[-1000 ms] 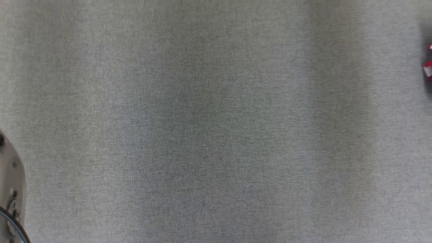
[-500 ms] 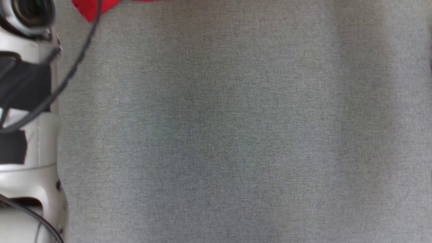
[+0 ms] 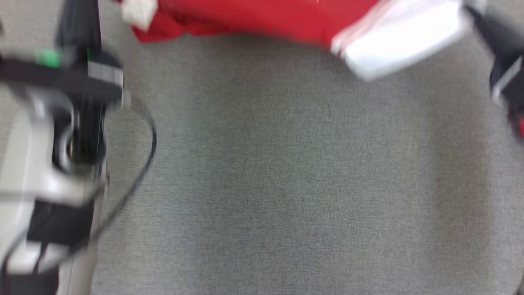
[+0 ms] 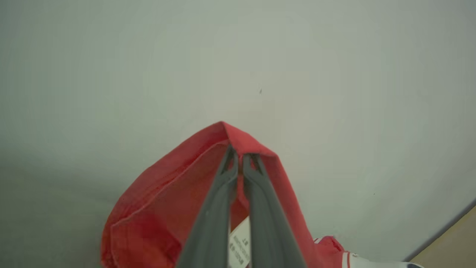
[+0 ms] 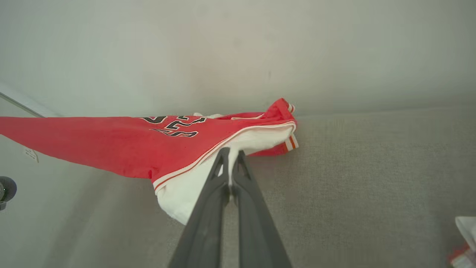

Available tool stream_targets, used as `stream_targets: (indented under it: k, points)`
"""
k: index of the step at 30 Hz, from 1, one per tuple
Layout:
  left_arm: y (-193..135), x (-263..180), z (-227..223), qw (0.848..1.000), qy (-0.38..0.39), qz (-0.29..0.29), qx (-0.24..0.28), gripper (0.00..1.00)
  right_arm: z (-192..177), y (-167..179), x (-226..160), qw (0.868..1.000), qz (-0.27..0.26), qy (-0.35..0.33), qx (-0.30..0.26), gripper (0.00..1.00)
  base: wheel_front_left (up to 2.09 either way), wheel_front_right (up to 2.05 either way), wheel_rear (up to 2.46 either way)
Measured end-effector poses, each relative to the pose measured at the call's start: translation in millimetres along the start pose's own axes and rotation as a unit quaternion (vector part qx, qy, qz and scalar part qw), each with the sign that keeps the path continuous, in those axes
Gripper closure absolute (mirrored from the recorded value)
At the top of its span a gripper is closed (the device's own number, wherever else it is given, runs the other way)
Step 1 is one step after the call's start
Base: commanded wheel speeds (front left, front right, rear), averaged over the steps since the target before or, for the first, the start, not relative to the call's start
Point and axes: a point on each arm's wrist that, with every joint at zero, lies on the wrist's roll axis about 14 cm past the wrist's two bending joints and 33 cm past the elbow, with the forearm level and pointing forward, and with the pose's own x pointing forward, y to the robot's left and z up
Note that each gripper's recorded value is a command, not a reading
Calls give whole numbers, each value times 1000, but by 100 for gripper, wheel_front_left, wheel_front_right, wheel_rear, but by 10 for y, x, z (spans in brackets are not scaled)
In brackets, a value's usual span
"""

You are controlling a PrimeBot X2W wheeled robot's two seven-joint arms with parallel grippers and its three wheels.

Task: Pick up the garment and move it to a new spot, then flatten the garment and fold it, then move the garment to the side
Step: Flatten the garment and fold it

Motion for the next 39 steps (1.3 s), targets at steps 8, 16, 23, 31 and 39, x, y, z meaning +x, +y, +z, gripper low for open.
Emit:
stream_targets:
  k: [8,16,23,31,39]
  points:
    - [266,-1024,-59,994,68,90,-4,100,-375,134,-720,997,-8,71,15,100,0,0,0]
    - [274,-1785,-71,980,110,161,-28,100,-831,327,-1302,985,9,173,15,100,0,0,0]
    - [389,-2177,-214,965,155,209,-10,100,-1352,234,-1683,956,-20,293,18,100,0,0,0]
    - [606,-2602,-393,940,212,265,28,100,-1725,162,-1960,929,-43,366,26,100,0,0,0]
    - [683,-2936,-546,915,235,327,32,100,-2046,184,-2282,907,-49,415,48,100,0,0,0]
